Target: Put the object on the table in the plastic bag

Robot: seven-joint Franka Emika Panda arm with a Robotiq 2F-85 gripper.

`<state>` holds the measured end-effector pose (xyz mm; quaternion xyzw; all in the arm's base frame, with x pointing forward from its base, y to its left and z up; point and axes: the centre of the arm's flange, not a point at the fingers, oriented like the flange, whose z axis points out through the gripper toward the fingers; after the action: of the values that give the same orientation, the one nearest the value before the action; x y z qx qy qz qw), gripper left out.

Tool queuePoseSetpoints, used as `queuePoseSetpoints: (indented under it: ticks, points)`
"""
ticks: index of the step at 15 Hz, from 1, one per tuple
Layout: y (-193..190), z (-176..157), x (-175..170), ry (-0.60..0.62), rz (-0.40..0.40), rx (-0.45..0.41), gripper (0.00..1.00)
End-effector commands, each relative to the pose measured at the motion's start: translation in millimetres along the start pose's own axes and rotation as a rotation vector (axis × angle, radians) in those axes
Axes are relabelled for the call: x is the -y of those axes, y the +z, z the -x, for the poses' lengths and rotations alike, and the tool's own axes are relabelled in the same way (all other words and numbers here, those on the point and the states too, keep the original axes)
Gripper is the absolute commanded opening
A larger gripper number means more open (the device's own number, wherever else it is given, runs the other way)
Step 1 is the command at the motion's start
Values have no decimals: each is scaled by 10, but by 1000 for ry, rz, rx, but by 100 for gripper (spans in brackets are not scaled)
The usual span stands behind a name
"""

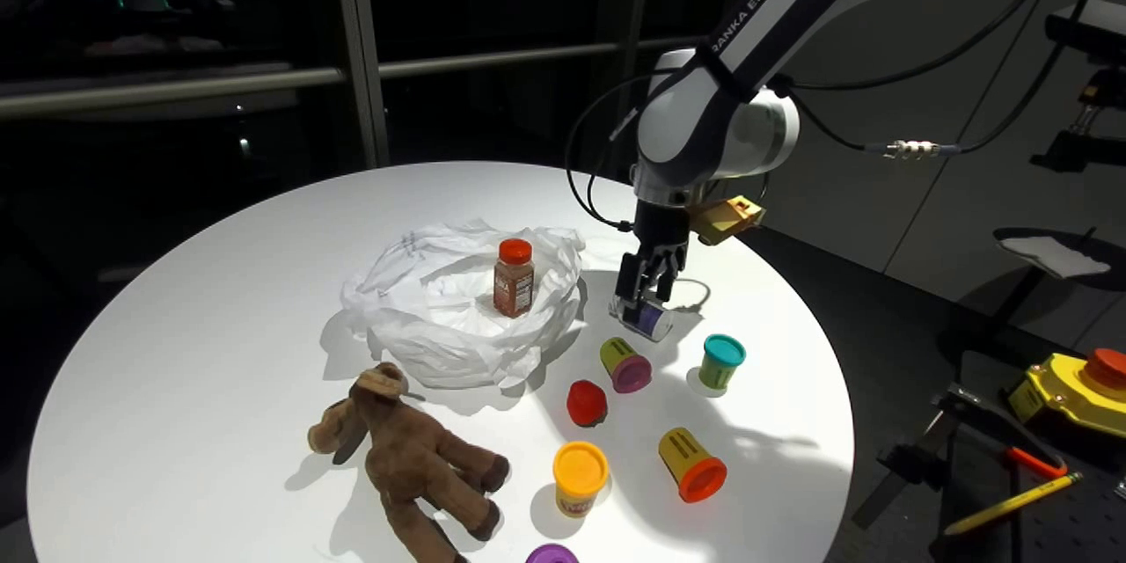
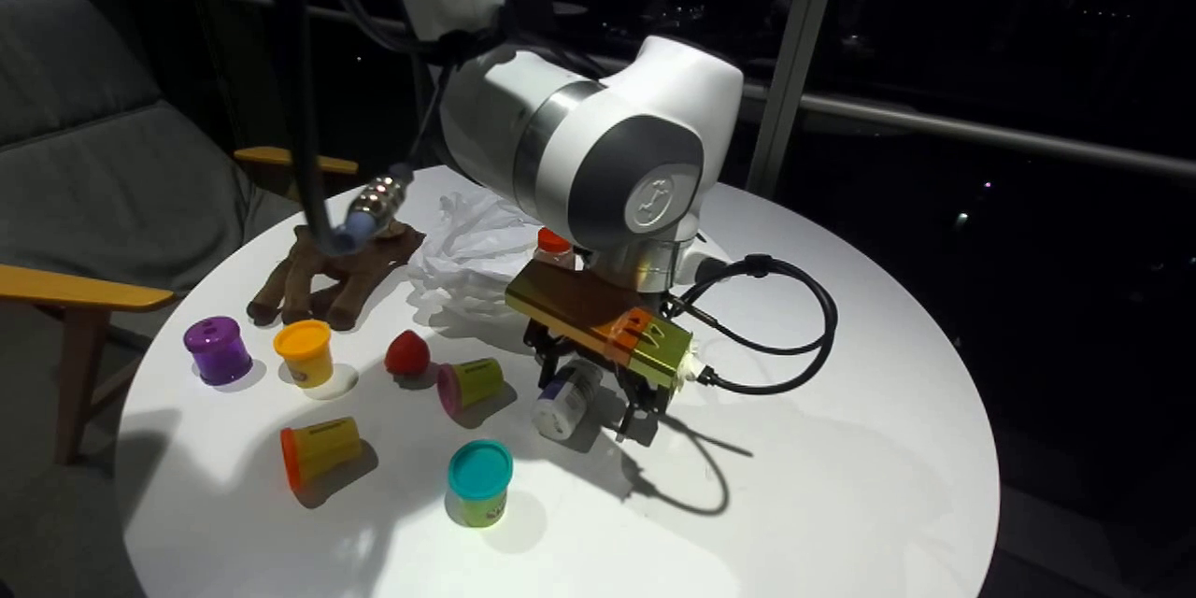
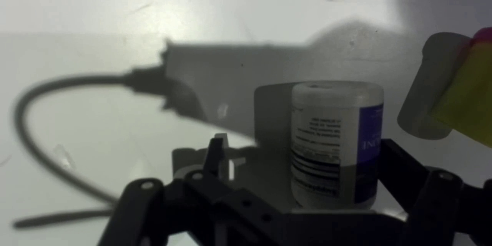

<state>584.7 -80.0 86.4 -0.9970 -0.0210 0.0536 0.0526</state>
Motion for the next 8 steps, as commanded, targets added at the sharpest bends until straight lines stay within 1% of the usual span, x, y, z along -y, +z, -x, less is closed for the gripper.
queuePoseSetpoints:
  ticks: [1, 5, 7, 8]
  points:
    - [-7, 12, 25, 1, -2, 12, 74]
    - [-55, 29, 74, -3, -1, 4, 42]
    - [-70, 30, 72, 1, 12, 1, 28]
    - [-109, 16, 73, 3, 19, -8, 26]
